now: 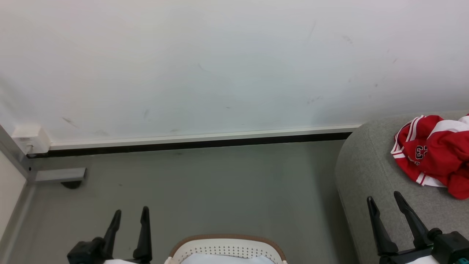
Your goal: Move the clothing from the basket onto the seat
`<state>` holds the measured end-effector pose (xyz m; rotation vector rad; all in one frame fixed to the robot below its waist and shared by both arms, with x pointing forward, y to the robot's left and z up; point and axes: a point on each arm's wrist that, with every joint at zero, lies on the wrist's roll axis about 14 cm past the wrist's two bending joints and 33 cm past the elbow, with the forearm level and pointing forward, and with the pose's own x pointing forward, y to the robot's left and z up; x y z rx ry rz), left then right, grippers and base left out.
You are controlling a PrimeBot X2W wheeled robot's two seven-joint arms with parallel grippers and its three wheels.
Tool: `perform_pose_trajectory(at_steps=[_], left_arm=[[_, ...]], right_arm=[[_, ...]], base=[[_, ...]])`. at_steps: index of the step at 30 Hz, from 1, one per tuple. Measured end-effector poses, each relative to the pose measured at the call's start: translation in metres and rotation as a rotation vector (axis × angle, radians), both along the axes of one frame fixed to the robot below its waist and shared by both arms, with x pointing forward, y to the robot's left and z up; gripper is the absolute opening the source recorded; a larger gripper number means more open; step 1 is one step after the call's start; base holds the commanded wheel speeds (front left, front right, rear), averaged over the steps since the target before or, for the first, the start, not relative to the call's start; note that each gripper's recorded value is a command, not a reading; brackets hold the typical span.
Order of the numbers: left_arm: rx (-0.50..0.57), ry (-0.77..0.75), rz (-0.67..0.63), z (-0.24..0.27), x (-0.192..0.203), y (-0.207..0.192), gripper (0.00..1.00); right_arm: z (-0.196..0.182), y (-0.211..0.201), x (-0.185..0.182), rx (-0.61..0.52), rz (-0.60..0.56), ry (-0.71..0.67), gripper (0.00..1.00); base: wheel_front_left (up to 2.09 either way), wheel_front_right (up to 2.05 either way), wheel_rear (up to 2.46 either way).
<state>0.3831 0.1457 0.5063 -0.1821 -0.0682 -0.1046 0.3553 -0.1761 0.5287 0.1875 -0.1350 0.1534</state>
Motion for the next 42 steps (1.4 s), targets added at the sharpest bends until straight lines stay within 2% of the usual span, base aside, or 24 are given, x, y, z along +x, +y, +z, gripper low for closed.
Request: perform_pose_trajectory(at_steps=[15, 16, 22, 42], left_arm=[[0.014, 0.009, -0.004, -0.004, 0.000, 0.002, 1.00], [0.014, 0.012, -0.007, -0.005, 0.000, 0.002, 0.00], [-0.006, 0.097, -0.002, -0.029, -0.009, 0.002, 0.00], [-0.358, 0.170, 0.070, -0.032, -0.006, 0.019, 0.00]], right_arm=[[-0.001, 0.001, 0.000, 0.004, 0.000, 0.004, 1.00], [-0.001, 0.001, 0.000, 0.004, 0.000, 0.005, 0.00], [-0.023, 0.003, -0.007, 0.036, -0.003, 0.075, 0.00], [-0.028, -0.015, 0.000, 0.369, -0.069, 0.155, 0.00]], base=[[0.00, 0.00, 0.00], [0.00, 0.00, 0.00], [0.00, 0.00, 0.00], [0.00, 0.00, 0.00]])
